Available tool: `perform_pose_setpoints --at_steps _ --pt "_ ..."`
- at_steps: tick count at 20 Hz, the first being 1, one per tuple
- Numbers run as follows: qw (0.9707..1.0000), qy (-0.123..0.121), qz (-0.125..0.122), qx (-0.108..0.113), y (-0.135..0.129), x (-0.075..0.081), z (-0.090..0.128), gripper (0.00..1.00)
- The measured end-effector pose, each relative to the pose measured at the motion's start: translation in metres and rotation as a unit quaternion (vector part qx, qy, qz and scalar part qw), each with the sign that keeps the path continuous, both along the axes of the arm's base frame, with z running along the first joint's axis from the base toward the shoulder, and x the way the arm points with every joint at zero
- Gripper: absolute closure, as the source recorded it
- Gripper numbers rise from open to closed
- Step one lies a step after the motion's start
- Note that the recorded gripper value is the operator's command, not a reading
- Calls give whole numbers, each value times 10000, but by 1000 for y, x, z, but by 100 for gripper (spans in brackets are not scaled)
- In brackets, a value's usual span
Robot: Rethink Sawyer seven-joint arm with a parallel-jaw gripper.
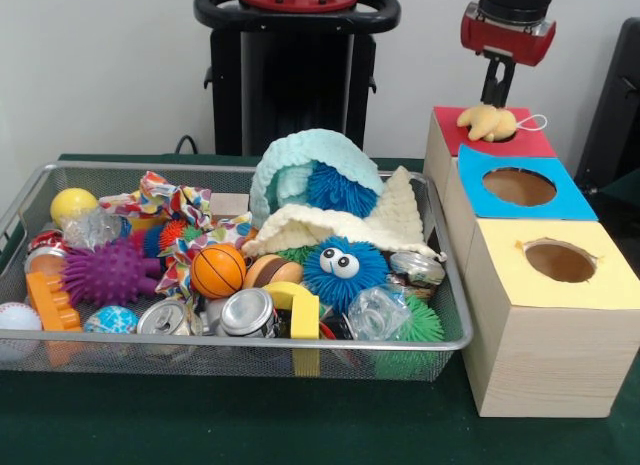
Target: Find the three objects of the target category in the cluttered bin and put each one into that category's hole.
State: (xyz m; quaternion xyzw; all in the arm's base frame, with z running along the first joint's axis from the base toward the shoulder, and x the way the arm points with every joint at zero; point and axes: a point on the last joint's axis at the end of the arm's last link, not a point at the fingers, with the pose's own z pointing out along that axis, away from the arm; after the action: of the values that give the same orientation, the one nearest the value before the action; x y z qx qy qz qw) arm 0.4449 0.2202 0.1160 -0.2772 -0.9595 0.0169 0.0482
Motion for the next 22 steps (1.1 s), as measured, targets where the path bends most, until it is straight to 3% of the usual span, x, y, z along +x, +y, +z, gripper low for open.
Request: perform_pose_setpoints --at_steps 7,22 --pt "9999 -52 -45 -84 -7 -8 -5 100" --pt "9998 119 -60 -144 -10 -19 -18 100"
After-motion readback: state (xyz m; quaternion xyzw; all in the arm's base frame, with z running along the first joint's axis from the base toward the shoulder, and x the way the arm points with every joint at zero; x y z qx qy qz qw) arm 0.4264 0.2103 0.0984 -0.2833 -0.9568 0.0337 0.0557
